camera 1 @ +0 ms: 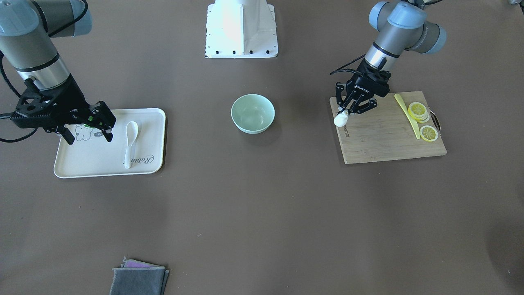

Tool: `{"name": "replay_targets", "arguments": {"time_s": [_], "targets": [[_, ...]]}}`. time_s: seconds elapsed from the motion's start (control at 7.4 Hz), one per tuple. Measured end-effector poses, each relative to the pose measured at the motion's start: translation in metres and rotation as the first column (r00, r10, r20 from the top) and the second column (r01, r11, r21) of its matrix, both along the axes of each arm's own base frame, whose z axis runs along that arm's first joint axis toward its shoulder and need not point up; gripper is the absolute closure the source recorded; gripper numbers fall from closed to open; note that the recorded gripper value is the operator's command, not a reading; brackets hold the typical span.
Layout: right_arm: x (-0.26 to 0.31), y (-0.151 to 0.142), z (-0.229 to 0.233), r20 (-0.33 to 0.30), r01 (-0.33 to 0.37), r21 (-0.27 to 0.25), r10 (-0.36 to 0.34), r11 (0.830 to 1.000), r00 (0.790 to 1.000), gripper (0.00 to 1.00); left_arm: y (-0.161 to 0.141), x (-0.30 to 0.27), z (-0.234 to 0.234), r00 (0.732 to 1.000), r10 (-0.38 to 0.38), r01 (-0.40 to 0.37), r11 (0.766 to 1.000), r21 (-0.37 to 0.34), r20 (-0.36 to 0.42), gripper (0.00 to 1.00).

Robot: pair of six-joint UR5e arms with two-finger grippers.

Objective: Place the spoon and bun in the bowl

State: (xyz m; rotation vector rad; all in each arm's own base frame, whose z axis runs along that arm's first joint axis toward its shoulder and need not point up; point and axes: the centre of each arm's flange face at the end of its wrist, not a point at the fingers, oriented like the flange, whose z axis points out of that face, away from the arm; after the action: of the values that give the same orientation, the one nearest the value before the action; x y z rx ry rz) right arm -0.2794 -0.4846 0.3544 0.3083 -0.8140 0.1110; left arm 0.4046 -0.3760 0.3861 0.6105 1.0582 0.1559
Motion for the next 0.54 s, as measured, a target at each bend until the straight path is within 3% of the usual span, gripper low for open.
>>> {"name": "replay_targets", "arguments": {"time_s": [0.27,0.54], "targets": [[0.0,0.0,0.0,0.0,0.0,0.0,0.0,1.0,1.0,0.0,-0.023,0.042,-0.065,0.997,-0.048,0.046,0.998,-0.034,-0.054,0.76],[-0.001,-0.001,0.001,-0.001,0.001,-0.002,-0.001,1.0,1.0,0.0,-0.021,0.081,-0.129,0.995,-0.058,0.051,0.995,-0.082,-0.085,0.56]]}}
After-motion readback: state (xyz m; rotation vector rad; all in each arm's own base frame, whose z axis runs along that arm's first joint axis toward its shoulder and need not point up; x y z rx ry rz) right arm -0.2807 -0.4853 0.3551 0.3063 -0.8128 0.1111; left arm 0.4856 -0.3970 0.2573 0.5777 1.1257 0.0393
